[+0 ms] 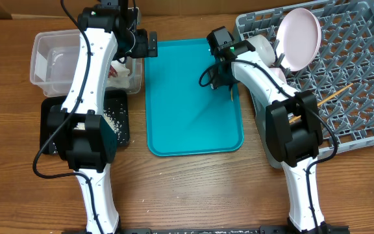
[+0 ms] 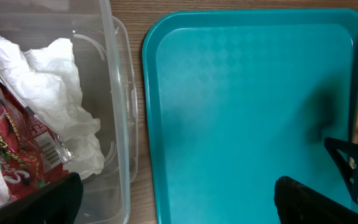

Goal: Sort waste into correct bins and load items into the dishwasher
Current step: 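Grasp the remaining wooden chopstick with the right gripper, then carry the chopstick to the rack and lay it in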

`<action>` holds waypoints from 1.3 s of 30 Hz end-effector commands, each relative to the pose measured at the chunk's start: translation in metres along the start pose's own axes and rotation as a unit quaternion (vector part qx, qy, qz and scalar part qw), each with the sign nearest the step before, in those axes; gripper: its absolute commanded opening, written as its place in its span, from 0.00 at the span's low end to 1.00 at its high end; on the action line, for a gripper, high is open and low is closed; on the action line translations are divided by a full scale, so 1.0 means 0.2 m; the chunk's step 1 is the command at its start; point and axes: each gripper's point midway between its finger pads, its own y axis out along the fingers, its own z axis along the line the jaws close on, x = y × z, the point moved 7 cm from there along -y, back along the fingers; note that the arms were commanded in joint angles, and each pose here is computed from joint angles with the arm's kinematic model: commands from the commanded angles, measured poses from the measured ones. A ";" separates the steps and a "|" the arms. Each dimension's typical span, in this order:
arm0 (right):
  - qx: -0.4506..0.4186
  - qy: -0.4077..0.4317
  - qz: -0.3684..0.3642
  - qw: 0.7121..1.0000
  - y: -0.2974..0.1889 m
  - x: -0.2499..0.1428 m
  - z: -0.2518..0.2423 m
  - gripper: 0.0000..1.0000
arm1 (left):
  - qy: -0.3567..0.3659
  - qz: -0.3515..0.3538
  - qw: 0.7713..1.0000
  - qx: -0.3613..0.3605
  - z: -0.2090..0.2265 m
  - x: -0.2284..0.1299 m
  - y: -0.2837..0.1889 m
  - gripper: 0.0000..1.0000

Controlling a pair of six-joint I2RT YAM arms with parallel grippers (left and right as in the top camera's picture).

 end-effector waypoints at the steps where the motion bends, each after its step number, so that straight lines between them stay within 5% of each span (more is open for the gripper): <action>1: 0.010 0.001 0.007 1.000 0.03 -0.01 0.00 0.69 | 0.003 -0.016 1.000 -0.008 -0.03 0.02 -0.05 1.00; 27: 0.042 0.022 0.064 0.997 0.06 -0.11 0.04 0.58 | 0.003 -0.016 1.000 -0.008 -0.03 0.02 -0.05 1.00; 33: 0.049 0.022 0.071 0.996 0.06 -0.13 0.05 0.08 | 0.003 -0.016 1.000 -0.008 -0.03 0.02 -0.05 1.00; 39: 0.050 0.021 0.081 0.995 0.06 -0.14 0.04 0.04 | 0.003 -0.016 1.000 -0.008 -0.03 0.02 -0.05 1.00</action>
